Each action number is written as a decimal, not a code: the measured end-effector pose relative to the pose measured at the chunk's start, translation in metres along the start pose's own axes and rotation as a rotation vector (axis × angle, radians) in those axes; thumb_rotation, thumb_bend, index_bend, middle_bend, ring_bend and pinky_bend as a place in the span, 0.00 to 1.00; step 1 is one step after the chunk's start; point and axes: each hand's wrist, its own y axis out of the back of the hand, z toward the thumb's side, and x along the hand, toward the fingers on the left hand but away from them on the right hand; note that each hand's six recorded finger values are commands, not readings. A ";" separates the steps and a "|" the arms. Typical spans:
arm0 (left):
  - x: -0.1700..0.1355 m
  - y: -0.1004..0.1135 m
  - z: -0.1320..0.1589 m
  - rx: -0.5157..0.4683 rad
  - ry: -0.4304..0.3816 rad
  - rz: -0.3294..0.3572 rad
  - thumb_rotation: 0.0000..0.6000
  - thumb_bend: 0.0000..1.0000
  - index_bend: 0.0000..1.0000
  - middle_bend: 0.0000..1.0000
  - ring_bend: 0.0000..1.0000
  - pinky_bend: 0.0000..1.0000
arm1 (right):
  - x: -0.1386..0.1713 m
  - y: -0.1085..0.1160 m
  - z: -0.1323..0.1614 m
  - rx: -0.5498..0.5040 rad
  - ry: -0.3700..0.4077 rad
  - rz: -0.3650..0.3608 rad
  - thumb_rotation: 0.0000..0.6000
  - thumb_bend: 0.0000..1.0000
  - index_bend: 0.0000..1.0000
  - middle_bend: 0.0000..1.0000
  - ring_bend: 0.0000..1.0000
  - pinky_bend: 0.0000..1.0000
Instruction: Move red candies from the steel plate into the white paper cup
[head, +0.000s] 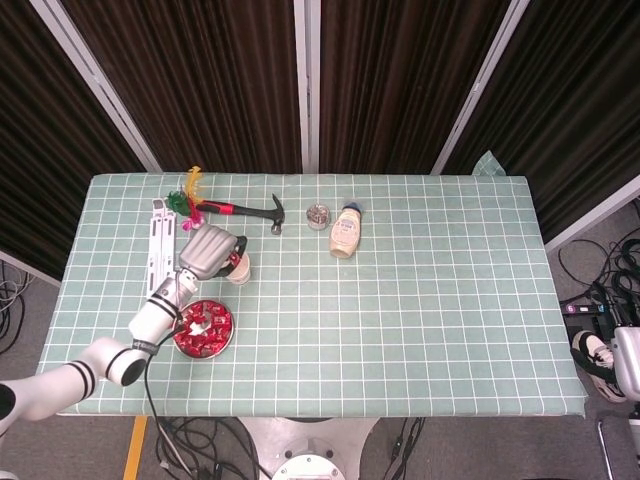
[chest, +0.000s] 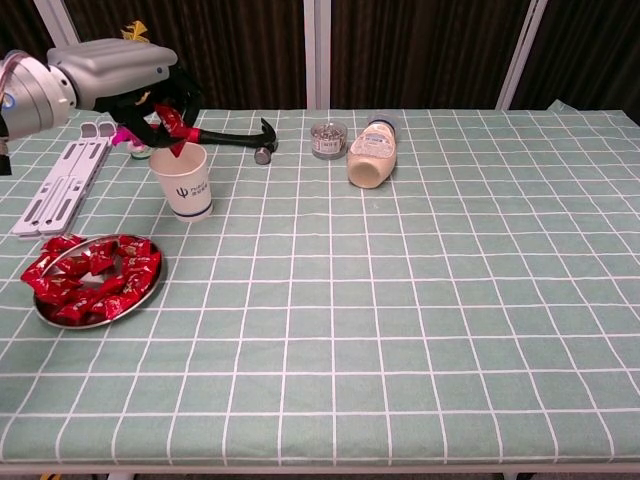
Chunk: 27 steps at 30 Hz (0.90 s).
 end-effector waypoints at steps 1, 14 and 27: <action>0.001 -0.002 0.000 -0.001 0.001 -0.010 1.00 0.48 0.63 0.73 0.82 1.00 | 0.000 0.000 0.000 0.000 -0.001 -0.001 1.00 0.10 0.06 0.21 0.08 0.24; -0.003 -0.009 0.008 0.015 -0.009 -0.040 1.00 0.48 0.46 0.54 0.79 1.00 | 0.000 0.001 0.000 0.005 -0.008 -0.004 1.00 0.10 0.06 0.21 0.08 0.25; -0.026 0.010 -0.002 0.030 0.010 0.024 1.00 0.47 0.43 0.52 0.79 1.00 | -0.003 0.003 0.002 0.004 0.004 -0.009 1.00 0.10 0.06 0.21 0.08 0.25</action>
